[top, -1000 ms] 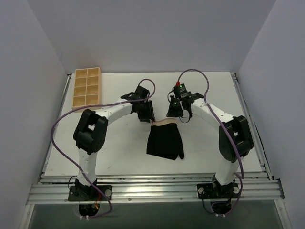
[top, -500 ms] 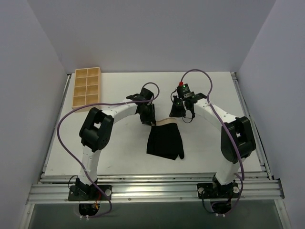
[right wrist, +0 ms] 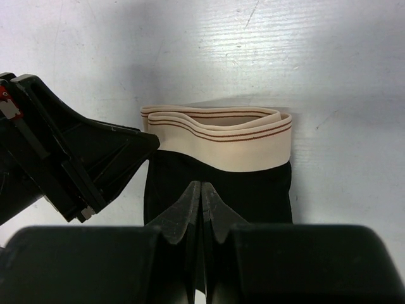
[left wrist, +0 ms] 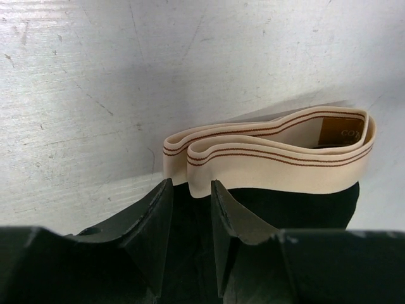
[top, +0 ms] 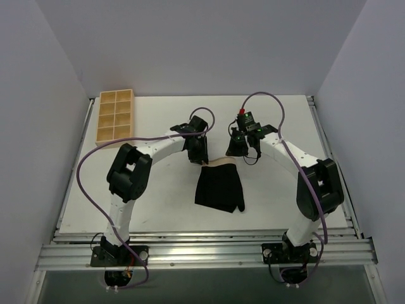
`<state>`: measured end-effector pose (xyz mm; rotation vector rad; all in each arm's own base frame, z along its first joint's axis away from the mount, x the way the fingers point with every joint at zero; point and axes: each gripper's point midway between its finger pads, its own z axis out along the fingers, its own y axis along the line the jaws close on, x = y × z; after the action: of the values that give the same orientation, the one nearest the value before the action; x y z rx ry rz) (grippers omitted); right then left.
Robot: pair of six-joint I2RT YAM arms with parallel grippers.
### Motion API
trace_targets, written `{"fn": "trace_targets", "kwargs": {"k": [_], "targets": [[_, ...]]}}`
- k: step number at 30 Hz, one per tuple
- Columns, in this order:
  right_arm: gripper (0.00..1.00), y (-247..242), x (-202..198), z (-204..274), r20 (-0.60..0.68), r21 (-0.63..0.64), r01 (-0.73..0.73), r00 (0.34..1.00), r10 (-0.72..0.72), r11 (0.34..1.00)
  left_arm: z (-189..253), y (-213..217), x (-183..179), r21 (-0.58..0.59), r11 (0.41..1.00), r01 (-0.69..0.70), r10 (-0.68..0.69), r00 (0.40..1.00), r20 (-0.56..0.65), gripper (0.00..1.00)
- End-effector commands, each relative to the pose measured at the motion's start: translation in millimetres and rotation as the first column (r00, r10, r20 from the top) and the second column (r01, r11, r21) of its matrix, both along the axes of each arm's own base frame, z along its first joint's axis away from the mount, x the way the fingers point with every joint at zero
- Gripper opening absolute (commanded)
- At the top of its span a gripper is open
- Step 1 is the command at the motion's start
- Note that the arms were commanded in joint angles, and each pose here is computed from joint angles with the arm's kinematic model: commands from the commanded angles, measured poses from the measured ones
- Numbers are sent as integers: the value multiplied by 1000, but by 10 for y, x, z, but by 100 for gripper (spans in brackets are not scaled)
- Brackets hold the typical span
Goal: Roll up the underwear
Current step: Fold the underwear
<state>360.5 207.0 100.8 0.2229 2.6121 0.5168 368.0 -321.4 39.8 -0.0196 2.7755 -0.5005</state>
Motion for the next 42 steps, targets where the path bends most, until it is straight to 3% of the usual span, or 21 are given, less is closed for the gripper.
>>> {"fn": "trace_targets", "kwargs": {"k": [1, 26, 29, 31, 34, 42], "targets": [[0, -84, -58, 136, 21, -4, -2, 1000, 2, 1000, 245, -29, 94, -4, 1000, -10, 10, 998, 65, 40], [0, -220, -16, 200, 30, -21, 4, 1000, -4, 1000, -18, -143, 96, 9, 1000, 15, -15, 1000, 12, 37], [0, -229, -39, 186, 27, -22, 4, 1000, -4, 1000, -36, -150, 86, 8, 1000, 14, -14, 1000, 9, 28], [0, -233, -51, 184, 27, -21, 5, 1000, -5, 1000, 0, -163, 87, -1, 1000, 18, -18, 1000, 20, 13], [0, -241, -57, 182, 28, -20, 8, 1000, -8, 1000, 136, -172, 114, -17, 1000, 19, -18, 999, 44, 3], [0, -211, -89, 117, 21, 0, 13, 1000, -13, 1000, 373, -106, 83, -64, 998, 26, -21, 997, 71, 2]]}}
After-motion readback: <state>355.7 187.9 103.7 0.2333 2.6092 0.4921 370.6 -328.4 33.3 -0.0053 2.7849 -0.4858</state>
